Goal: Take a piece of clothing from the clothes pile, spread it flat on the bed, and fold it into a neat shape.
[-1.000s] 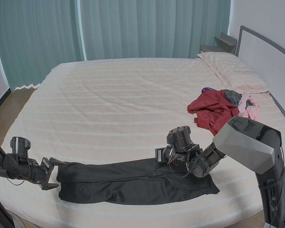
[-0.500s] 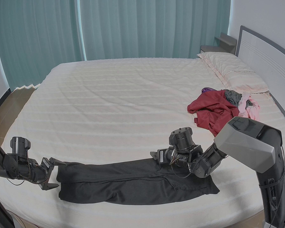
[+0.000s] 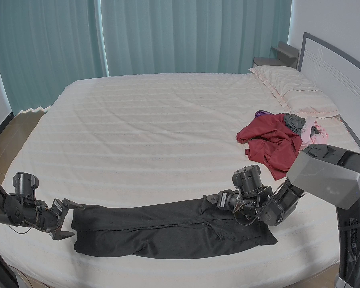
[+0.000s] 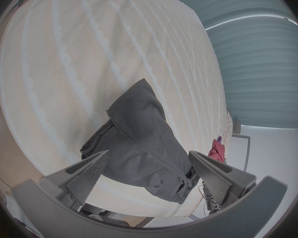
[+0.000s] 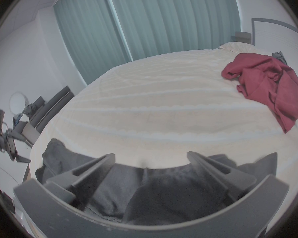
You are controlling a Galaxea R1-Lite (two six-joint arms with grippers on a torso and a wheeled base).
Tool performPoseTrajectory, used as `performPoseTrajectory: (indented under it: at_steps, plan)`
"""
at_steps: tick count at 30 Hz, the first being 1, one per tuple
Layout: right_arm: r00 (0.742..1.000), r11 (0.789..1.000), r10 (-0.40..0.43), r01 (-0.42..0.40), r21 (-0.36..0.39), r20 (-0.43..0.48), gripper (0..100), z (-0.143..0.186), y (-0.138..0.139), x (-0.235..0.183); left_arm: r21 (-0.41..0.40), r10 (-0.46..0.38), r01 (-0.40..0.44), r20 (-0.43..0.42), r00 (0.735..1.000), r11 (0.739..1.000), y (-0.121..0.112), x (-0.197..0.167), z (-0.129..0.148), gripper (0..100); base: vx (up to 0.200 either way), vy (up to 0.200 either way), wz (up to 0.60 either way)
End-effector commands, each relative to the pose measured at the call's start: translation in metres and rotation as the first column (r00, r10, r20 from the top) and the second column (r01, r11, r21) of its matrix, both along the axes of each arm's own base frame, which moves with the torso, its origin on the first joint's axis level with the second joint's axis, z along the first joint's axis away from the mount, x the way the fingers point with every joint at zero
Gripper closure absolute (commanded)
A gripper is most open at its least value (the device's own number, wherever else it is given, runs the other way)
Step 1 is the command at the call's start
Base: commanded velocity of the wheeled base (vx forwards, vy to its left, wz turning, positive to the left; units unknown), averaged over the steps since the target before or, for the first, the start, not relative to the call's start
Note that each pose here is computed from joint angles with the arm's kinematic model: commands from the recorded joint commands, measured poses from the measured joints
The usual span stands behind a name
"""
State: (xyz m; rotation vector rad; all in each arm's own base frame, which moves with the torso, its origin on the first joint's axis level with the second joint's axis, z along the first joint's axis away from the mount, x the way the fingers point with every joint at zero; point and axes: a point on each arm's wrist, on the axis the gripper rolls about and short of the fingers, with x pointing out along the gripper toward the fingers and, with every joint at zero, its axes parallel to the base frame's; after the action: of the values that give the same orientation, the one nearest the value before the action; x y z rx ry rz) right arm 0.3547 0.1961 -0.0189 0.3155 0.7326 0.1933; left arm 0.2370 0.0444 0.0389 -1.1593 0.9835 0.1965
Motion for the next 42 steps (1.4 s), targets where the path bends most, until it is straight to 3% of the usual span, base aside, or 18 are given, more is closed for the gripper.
performPoseTrajectory:
  at_steps: [1, 4, 9, 14, 16, 20, 23, 26, 30, 37, 42]
  plan:
    - [0.997, 0.998, -0.057, 0.057, -0.011, -0.045, 0, -0.016, -0.020, 0.005, -0.001, 0.000, 0.000, -0.001, 1.000, 1.000, 0.000, 0.000, 0.000, 0, 0.000, 0.000, 0.00]
    - [0.994, 0.994, -0.102, 0.104, 0.042, -0.047, 0, -0.007, -0.022, 0.005, -0.001, 0.000, 0.000, -0.002, 1.000, 1.000, 0.000, 0.000, -0.001, 0, 0.000, 0.000, 0.00]
    - [0.983, 0.963, -0.183, 0.184, 0.195, -0.023, 0, 0.039, -0.028, -0.004, 0.003, 0.010, -0.010, 0.005, 1.000, 1.000, 0.003, 0.002, 0.000, 0, 0.000, 0.000, 0.00]
    - [0.978, 0.958, -0.203, 0.209, 0.199, -0.051, 0, 0.047, -0.039, -0.026, 0.019, 0.035, -0.036, 0.037, 0.999, 0.999, 0.010, 0.008, 0.006, 0, 0.000, 0.000, 0.00]
    - [0.969, 0.949, -0.240, 0.247, 0.196, -0.060, 0, 0.044, -0.059, -0.040, 0.043, 0.059, -0.063, 0.092, 0.994, 0.997, 0.018, 0.021, 0.017, 0, 0.000, 0.000, 0.00]
    - [0.960, 0.936, -0.275, 0.280, 0.214, -0.052, 0, 0.034, -0.081, -0.054, 0.141, 0.109, -0.129, 0.141, 0.984, 0.982, 0.030, 0.047, 0.024, 0, 0.000, 0.000, 0.00]
    - [0.954, 0.929, -0.294, 0.299, 0.219, -0.054, 0, 0.022, -0.094, -0.063, 0.225, 0.041, -0.069, 0.130, 0.991, 0.972, 0.033, 0.055, 0.013, 0, 0.000, 0.000, 0.00]
    - [0.955, 0.925, -0.289, 0.295, 0.241, -0.060, 0, 0.010, -0.099, -0.068, 0.323, -0.061, 0.022, 0.113, 0.992, 0.946, 0.044, 0.057, -0.001, 0, 0.000, 0.000, 0.00]
    - [0.957, 0.924, -0.286, 0.291, 0.247, -0.055, 0, 0.008, -0.100, -0.071, 0.389, -0.151, 0.101, 0.100, 0.983, 0.916, 0.053, 0.063, -0.011, 0, 0.000, 0.000, 0.00]
    - [0.961, 0.927, -0.268, 0.275, 0.256, -0.062, 0, 0.010, -0.099, -0.076, 0.314, -0.227, 0.175, 0.135, 0.964, 0.933, 0.052, 0.069, -0.019, 0, 0.000, 0.000, 0.00]
    - [0.967, 0.929, -0.247, 0.257, 0.266, -0.071, 0, 0.011, -0.098, -0.078, 0.330, -0.328, 0.275, 0.114, 0.938, 0.903, 0.050, 0.066, -0.028, 0, 0.000, 0.000, 0.00]
